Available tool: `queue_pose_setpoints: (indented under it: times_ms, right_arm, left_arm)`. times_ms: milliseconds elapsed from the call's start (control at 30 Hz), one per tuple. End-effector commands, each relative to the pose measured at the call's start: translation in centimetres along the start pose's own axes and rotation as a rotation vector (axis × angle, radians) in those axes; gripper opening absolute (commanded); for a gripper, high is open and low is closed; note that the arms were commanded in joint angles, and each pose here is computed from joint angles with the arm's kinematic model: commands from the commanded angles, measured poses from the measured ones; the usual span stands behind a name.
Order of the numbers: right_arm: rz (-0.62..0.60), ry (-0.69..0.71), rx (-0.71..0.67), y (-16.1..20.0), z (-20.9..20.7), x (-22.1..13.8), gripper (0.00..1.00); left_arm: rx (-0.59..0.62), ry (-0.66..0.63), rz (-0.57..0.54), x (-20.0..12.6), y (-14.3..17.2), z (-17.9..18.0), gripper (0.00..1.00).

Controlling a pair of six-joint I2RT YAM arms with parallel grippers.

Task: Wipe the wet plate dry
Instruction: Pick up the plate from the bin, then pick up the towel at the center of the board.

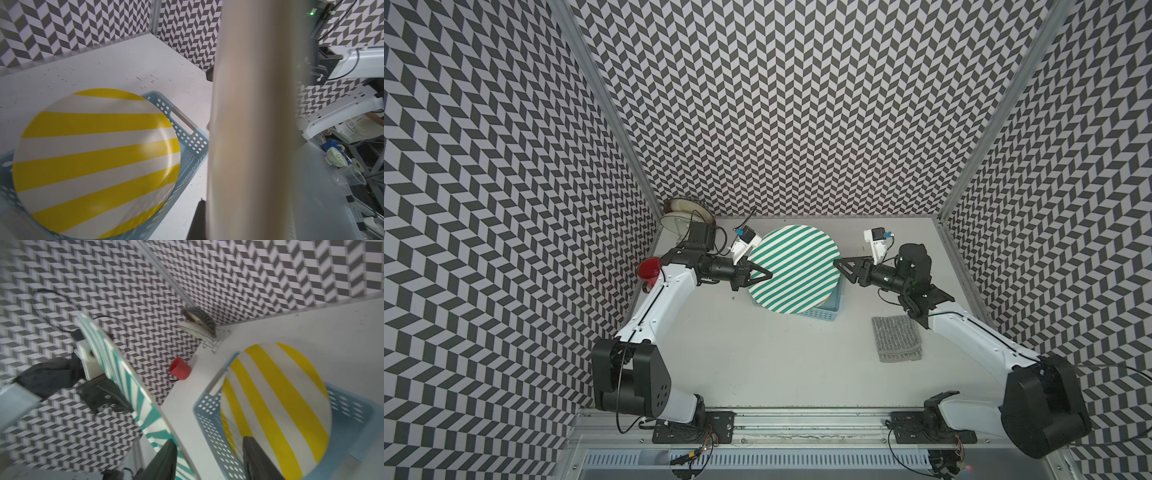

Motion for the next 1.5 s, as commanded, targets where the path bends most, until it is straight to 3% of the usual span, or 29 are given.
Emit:
queue_pose_setpoints:
  times_ms: [0, 67, 167, 367, 433, 533, 700, 1133, 1333, 1467]
  right_arm:
    - [0.022, 0.556, 0.126, 1.7, -6.4, -3.0, 0.58]
    - [0.046, 0.764, 0.202, 3.8, -8.6, -5.0, 0.58]
    - [0.077, 0.92, 0.292, 6.9, -10.2, -7.1, 0.62]
    - [0.201, 1.032, 0.391, 12.0, -11.4, -8.9, 0.63]
    - [0.219, 1.066, 0.414, 13.1, -11.6, -9.7, 0.68]
    - [0.228, 1.098, 0.432, 14.1, -11.6, -10.7, 0.76]
    - [0.21, 1.183, 0.438, 14.4, -11.5, -12.7, 0.81]
    - [0.344, 1.152, 0.544, 18.6, -11.9, -11.9, 0.79]
    - [0.419, 1.096, 0.56, 19.8, -12.7, -9.7, 0.76]
    - [0.478, 1.07, 0.585, 21.1, -13.0, -8.8, 0.68]
  left_arm:
    - [0.116, -0.003, -0.125, -1.3, -3.3, -1.8, 0.0]
    - [0.114, -0.03, -0.162, -1.6, -4.2, -1.7, 0.0]
    - [0.099, -0.028, -0.191, -1.6, -4.8, -1.6, 0.0]
    - [0.082, 0.013, -0.198, -1.2, -4.0, -1.7, 0.0]
    - [0.077, 0.017, -0.194, -1.1, -3.8, -1.6, 0.0]
    - [0.057, 0.029, -0.192, -0.9, -3.4, -1.4, 0.0]
    - [0.05, 0.042, -0.201, -0.8, -3.2, -1.4, 0.0]
    - [0.037, 0.041, -0.204, -0.6, -2.9, -1.1, 0.0]
    - [0.041, 0.04, -0.206, -0.7, -3.0, -1.1, 0.0]
    - [0.044, 0.041, -0.204, -0.7, -3.1, -1.2, 0.0]
Point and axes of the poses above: each gripper's point midway between its finger pads, its own x axis out along the fingers, its own z axis along the line the jaws close on, y = z × x, the point moved 5 cm from there along -x, back along the fingers, and after that the axes turned 9 degrees about -x, right-handed, at the moved point
